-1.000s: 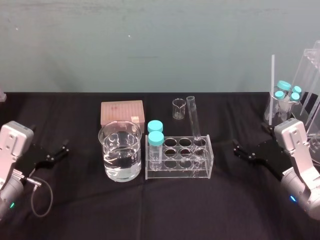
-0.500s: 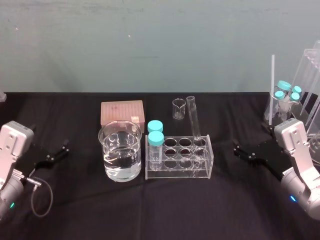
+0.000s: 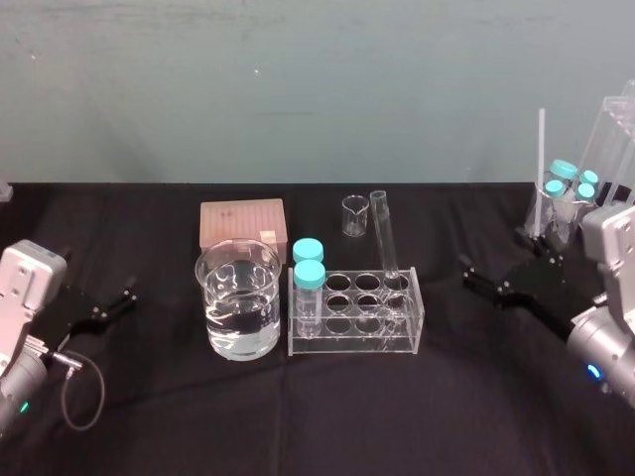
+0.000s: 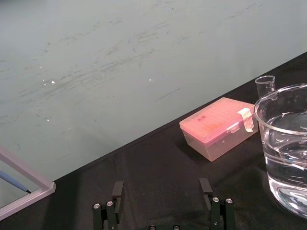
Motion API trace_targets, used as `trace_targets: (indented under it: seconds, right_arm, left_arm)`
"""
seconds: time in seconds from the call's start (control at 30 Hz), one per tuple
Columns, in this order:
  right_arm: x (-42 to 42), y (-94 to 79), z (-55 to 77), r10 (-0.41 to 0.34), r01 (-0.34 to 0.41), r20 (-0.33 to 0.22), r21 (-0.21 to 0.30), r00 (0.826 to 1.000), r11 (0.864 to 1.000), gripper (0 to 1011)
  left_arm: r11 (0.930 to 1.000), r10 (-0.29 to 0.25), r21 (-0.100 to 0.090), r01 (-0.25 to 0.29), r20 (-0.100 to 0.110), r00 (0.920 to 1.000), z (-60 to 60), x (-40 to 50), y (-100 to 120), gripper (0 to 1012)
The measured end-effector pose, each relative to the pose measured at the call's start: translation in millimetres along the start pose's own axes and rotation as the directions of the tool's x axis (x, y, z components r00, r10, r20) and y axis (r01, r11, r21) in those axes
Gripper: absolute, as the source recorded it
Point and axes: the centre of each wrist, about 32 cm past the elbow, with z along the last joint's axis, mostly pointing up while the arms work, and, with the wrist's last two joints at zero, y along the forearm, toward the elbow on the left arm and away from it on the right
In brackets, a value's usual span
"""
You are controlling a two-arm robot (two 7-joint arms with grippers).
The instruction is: Hold the test tube with one hand and immerse one end into the beaker, then return it to the test tube rack.
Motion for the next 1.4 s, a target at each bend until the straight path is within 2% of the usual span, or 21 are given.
trace_targets:
  seconds: [0.1, 0.13, 0.27, 0.37, 0.63, 0.87, 1.4]
  right_arm:
    - [7.2, 5.1, 8.4, 0.056, -0.055, -0.053, 0.012, 0.997, 0.998, 1002]
    - [7.2, 5.1, 8.4, 0.056, -0.055, -0.053, 0.012, 0.997, 0.998, 1002]
    - [10.3, 14.2, 16.7, 0.136, -0.134, -0.075, 0.026, 0.988, 0.991, 1002]
    - [9.1, 19.7, 20.4, 0.177, -0.175, -0.076, 0.035, 0.981, 0.984, 1000]
    - [-0.5, 38.3, 27.5, 0.300, -0.297, -0.055, 0.057, 0.952, 0.953, 1000]
    - [-3.5, 50.0, 29.9, 0.337, -0.334, -0.038, 0.065, 0.941, 0.940, 1002]
    - [-4.3, 85.7, 27.6, 0.367, -0.366, -0.027, 0.044, 0.930, 0.930, 1002]
  left_arm:
    - [1.0000, 0.000, 0.000, 0.000, 0.000, 1.0000, 0.0, 0.0, 0, 1000]
    - [1.0000, 0.000, 0.000, 0.000, 0.000, 1.0000, 0.0, 0.0, 0, 1000]
    - [1.0000, 0.000, 0.000, 0.000, 0.000, 1.0000, 0.0, 0.0, 0, 1000]
    - [1.0000, 0.000, 0.000, 0.000, 0.000, 1.0000, 0.0, 0.0, 0, 1000]
    - [1.0000, 0.000, 0.000, 0.000, 0.000, 1.0000, 0.0, 0.0, 0, 1000]
    - [1.0000, 0.000, 0.000, 0.000, 0.000, 1.0000, 0.0, 0.0, 0, 1000]
    - [1.0000, 0.000, 0.000, 0.000, 0.000, 1.0000, 0.0, 0.0, 0, 1000]
